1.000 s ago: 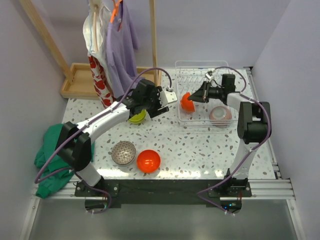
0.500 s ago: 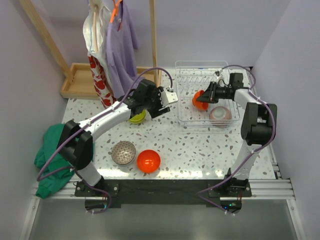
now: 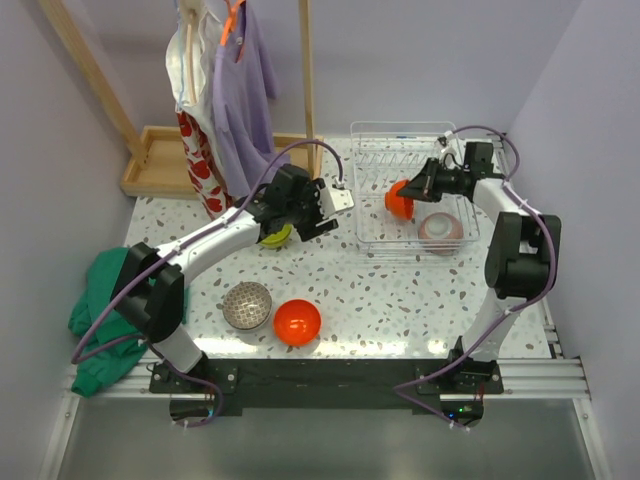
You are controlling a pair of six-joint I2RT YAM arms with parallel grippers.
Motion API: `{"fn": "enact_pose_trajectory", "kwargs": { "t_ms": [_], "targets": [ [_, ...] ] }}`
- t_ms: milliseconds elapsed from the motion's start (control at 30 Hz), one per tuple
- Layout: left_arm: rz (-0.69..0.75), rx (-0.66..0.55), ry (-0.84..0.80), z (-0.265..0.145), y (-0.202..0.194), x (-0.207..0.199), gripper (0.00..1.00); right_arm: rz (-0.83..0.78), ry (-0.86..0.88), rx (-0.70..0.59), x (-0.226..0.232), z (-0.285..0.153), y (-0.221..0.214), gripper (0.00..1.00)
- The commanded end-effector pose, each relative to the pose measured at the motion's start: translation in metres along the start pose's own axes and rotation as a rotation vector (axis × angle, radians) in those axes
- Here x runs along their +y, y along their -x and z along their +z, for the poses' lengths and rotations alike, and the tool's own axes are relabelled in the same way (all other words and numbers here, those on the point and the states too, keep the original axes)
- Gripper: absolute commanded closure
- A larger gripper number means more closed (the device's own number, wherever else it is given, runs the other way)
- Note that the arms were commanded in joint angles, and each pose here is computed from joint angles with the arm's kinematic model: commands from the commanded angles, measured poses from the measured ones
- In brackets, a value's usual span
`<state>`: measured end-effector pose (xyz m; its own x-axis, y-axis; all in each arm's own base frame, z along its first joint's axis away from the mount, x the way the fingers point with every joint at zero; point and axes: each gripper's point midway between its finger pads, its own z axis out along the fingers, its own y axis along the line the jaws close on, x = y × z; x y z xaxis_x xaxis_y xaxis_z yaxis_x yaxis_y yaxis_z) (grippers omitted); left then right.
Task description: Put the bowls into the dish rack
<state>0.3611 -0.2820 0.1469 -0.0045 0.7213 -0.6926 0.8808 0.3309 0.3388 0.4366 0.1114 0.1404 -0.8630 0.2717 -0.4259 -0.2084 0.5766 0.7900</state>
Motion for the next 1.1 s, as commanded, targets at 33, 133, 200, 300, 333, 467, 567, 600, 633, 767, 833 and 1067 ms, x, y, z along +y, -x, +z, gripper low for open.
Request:
{"fn": "enact_pose_trajectory", "kwargs": {
  "t_ms": [33,133,200,300,333,467,567,600,633,767,833,1067],
  "targets": [
    [-0.004,-0.087,0.024,-0.011,0.025,0.006,0.27,0.064,0.185,-0.058,0.056,-0.001,0.019,1.00],
    [-0.003,-0.079,0.018,-0.010,0.025,0.006,0.27,0.086,0.233,-0.041,0.062,0.009,0.018,1.00],
    [-0.001,-0.071,0.019,-0.009,0.023,0.007,0.27,0.090,0.267,-0.034,0.063,0.016,0.015,1.00],
    [-0.001,-0.069,0.019,-0.007,0.024,0.008,0.27,0.116,0.312,-0.016,0.071,0.022,0.011,1.00],
    [-0.001,-0.069,0.019,-0.006,0.024,0.008,0.27,0.127,0.316,-0.009,0.071,0.023,0.009,1.00],
    [-0.015,-0.062,0.013,-0.001,0.021,0.007,0.27,0.158,0.324,0.014,0.066,0.028,0.002,1.00],
    [-0.014,-0.063,0.010,0.000,0.022,0.007,0.27,0.194,0.334,0.025,0.059,0.033,-0.002,1.00],
    [-0.013,-0.061,0.009,0.000,0.021,0.007,0.27,0.203,0.334,0.027,0.058,0.034,-0.003,1.00],
    [-0.013,-0.059,0.008,0.001,0.021,0.007,0.27,0.212,0.332,0.030,0.055,0.035,-0.004,1.00],
    [-0.009,-0.051,0.008,0.003,0.019,0.008,0.27,0.226,0.307,0.053,0.045,0.039,-0.011,1.00],
    [-0.010,-0.054,0.006,0.003,0.020,0.007,0.27,0.230,0.288,0.075,0.039,0.041,-0.017,1.00],
    [-0.020,-0.046,0.000,0.005,0.015,0.004,0.27,0.247,0.255,0.111,0.025,0.045,-0.032,1.00]
  ]
}}
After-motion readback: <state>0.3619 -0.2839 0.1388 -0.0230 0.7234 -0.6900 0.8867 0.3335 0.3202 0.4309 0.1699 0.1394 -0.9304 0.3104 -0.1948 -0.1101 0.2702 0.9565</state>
